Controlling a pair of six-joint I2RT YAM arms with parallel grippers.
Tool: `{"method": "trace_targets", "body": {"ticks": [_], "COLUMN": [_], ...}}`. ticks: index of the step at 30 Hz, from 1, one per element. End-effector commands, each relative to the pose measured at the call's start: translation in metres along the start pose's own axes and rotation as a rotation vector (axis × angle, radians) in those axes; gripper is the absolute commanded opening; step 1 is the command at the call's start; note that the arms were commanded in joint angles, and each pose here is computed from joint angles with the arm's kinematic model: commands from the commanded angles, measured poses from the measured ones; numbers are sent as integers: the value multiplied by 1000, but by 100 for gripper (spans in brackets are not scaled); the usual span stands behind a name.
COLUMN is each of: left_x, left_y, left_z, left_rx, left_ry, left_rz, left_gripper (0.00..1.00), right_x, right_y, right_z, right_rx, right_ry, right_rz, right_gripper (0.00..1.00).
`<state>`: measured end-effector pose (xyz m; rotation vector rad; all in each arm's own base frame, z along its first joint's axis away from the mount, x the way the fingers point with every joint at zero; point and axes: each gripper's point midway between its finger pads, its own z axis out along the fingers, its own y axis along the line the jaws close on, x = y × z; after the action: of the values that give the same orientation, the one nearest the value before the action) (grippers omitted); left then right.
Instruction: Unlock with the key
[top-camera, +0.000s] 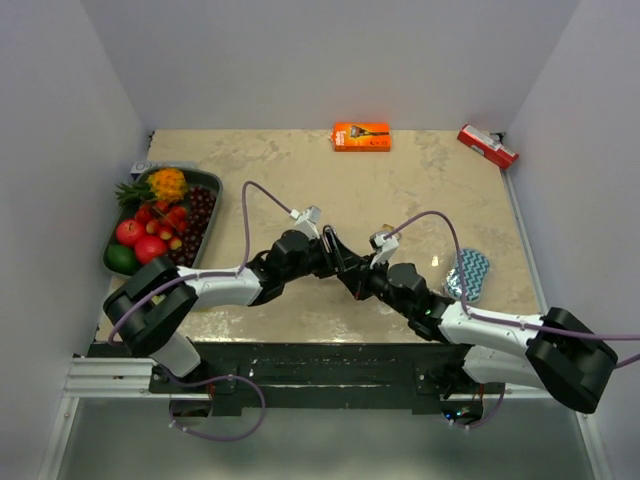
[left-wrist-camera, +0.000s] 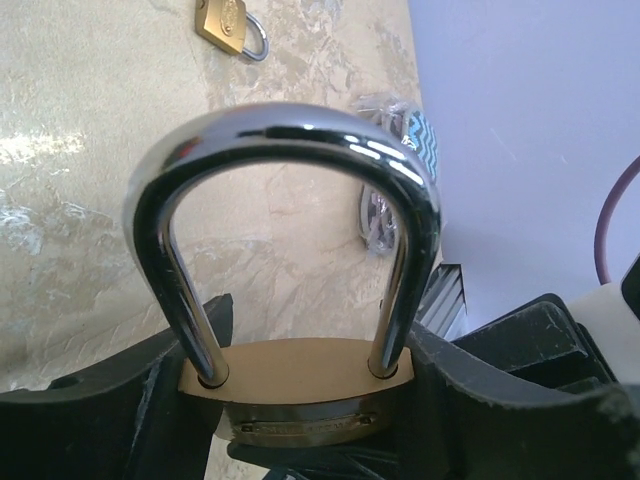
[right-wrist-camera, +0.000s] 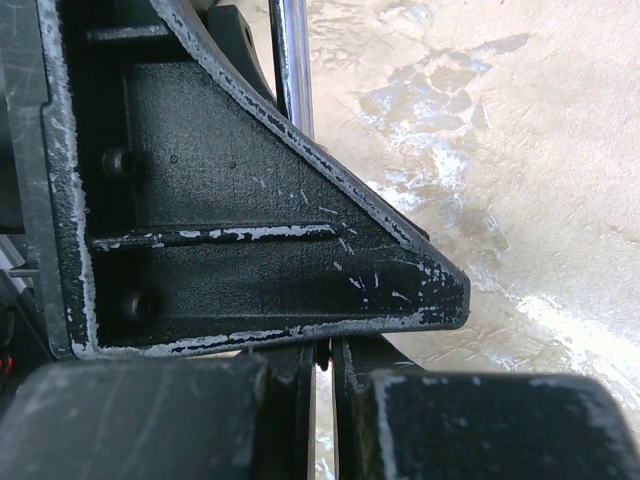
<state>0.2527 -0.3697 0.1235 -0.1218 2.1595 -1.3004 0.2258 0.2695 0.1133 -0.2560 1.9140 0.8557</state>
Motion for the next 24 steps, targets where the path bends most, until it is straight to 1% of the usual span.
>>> {"method": "trace_targets", "body": {"ticks": [1,3,4,6,13,14,16,17,18,19,20,24], "left_x": [-4,-2,-3,-2,-2,-2,-3,-3,-3,-5,-5,-6], "left_y": [-16,-15,-16,-15,-24,-24,-27,-29,-30,-32,-33,-43], "left_z": [2,1,1,0,-7,-8,-11,-13,-15,-16,-17,-21], "left_rx": [63,63,68,72,125,130,147,159,167,178,185,231], "left_ry": [-10,-6,-9,-6,-15,-16,-22,-23,-28,-35,-36,-41], "left_rz": [1,-1,-1,-1,15,18,26,28,32,35,41,64], "left_gripper": [28,17,7,0,0,0,0,0,0,0,0,0], "right_x": [-47,-47,-45,-45,-43,-49,-43,-51,-50,-47,-51,-51], "right_y": [18,18,18,20,28,27,23,23,22,14,19,16], "right_z": [7,7,6,6,4,4,4,2,2,2,-1,-3], "right_rx": [-24,-24,-31,-47,-124,-136,-150,-172,-190,-180,-219,-248], "right_ry": [-153,-160,-155,-165,-170,-192,-181,-204,-202,-197,-206,-213], "right_rz": [12,31,40,68,124,147,168,195,203,217,233,257], "right_gripper": [0,0,0,0,0,0,0,0,0,0,0,0]}}
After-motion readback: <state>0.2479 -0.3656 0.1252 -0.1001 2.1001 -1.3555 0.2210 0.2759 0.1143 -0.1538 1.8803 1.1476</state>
